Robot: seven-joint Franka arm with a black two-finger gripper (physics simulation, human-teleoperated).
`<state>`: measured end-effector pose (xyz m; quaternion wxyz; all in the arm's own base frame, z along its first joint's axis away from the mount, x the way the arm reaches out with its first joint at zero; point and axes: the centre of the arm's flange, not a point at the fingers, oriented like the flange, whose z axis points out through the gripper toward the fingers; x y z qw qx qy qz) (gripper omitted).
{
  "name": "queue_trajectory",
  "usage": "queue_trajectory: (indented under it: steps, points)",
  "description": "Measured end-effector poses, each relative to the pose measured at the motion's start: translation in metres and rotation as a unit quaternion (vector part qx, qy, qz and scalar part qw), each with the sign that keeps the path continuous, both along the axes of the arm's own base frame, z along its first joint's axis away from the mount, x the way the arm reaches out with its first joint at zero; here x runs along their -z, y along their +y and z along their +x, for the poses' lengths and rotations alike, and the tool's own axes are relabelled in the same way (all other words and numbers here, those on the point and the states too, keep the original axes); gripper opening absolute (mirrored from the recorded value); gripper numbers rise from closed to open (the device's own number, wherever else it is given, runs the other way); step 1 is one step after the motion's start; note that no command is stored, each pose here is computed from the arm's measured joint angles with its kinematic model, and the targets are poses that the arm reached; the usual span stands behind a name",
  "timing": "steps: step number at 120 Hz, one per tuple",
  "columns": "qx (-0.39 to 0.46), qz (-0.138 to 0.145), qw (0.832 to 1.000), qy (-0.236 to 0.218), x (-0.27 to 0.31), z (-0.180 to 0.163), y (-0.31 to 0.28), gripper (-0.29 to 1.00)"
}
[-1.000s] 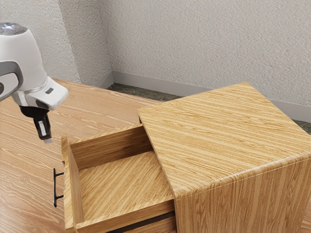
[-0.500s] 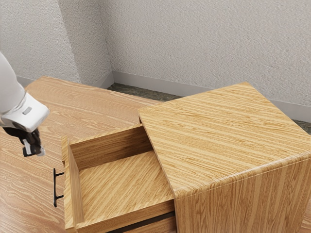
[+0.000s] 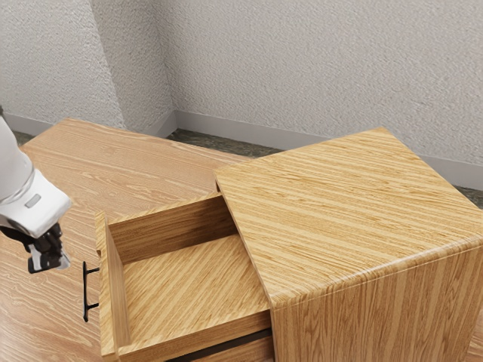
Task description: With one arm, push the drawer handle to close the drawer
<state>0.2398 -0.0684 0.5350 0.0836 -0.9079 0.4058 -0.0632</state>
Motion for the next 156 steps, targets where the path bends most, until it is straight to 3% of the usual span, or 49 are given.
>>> queue_trajectory:
  steps: [59, 102, 156]
  points:
    - [-0.036, -0.001, 0.999, 0.024, 0.009, -0.020, -0.018, -0.08]
    - [-0.036, 0.024, 0.999, 0.002, 0.010, -0.015, -0.052, -0.08]
    - [-0.043, 0.025, 0.998, -0.027, 0.009, 0.011, -0.073, -0.08]
